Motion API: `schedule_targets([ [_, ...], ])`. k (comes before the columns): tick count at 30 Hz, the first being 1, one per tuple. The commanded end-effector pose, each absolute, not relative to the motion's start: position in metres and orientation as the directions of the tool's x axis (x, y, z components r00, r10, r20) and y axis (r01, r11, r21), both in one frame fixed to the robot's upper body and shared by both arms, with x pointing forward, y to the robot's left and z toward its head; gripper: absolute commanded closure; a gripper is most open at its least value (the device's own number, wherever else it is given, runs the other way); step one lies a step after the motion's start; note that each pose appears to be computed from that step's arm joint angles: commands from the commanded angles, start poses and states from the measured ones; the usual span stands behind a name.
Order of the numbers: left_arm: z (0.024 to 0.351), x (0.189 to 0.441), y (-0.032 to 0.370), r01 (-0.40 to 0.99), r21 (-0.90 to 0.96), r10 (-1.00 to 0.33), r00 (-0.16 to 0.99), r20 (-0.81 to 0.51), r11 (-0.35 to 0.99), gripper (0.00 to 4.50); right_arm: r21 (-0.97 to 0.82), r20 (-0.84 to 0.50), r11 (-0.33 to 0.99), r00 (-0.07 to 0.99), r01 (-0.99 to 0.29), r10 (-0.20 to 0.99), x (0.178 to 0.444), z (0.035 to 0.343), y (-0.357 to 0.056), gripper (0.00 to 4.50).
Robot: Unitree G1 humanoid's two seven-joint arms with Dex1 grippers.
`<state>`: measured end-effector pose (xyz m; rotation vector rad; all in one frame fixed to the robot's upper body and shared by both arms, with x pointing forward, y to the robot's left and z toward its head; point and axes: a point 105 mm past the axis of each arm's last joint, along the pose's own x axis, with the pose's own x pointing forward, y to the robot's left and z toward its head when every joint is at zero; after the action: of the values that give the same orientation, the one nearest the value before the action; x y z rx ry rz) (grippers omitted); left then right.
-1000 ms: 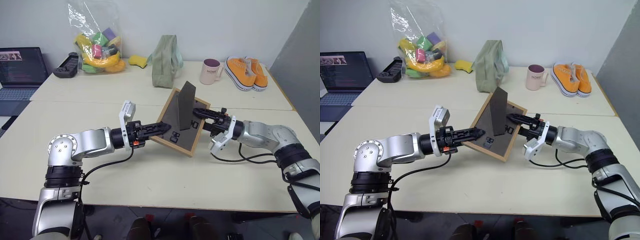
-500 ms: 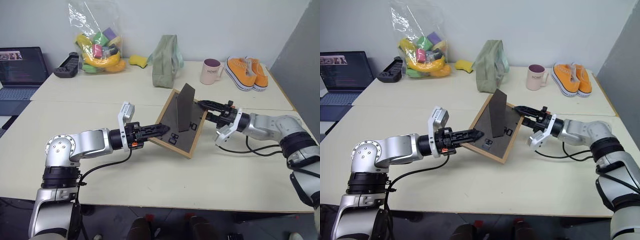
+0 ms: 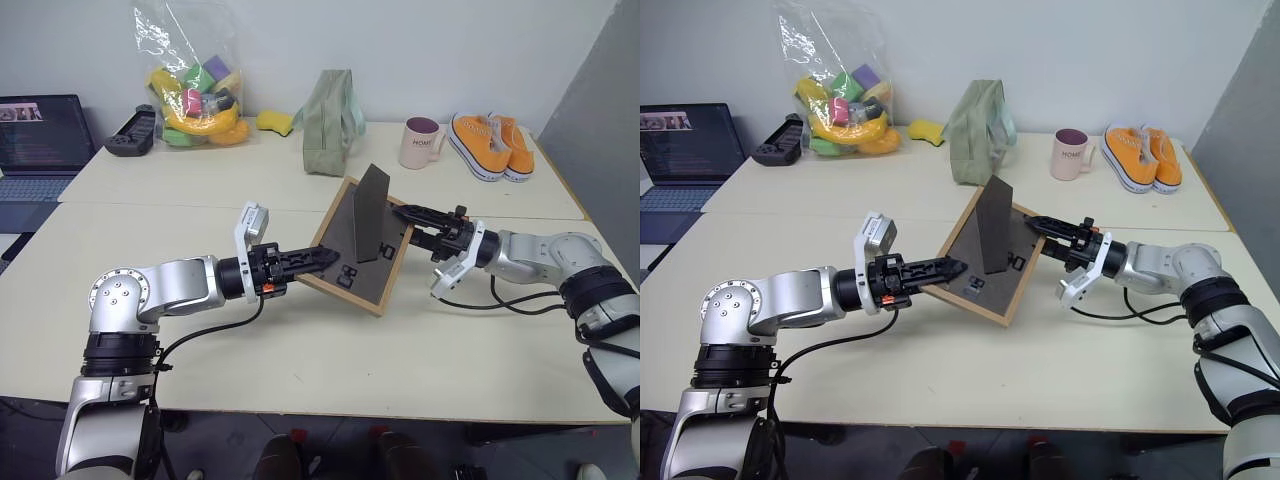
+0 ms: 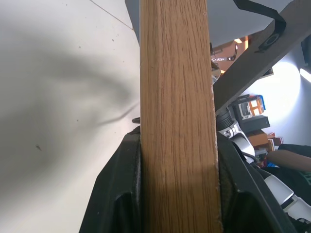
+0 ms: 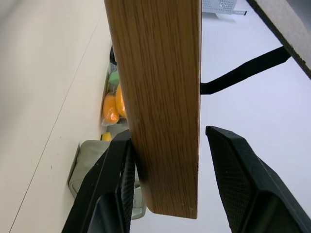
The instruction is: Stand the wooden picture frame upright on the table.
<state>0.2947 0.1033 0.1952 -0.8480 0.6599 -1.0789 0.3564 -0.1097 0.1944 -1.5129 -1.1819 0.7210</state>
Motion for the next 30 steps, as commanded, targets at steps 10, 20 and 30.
schedule_targets([
  [10,0.207,0.2964,0.1042,0.511,-0.83,-0.934,0.356,-0.03,0.222,3.18,-0.933,0.21,0.109,0.275,0.342,0.938,0.3469,0.2129,-0.1054,3.16],
  [20,0.2075,0.2965,0.1032,0.513,-0.83,-0.934,0.356,-0.029,0.221,3.18,-0.934,0.202,0.098,0.284,0.342,0.937,0.3483,0.2125,-0.104,3.17],
  [30,0.2081,0.2992,0.1055,0.506,-0.833,-0.926,0.377,-0.018,0.223,2.51,-0.933,0.212,0.109,0.28,0.343,0.936,0.3476,0.2143,-0.1026,3.17],
])
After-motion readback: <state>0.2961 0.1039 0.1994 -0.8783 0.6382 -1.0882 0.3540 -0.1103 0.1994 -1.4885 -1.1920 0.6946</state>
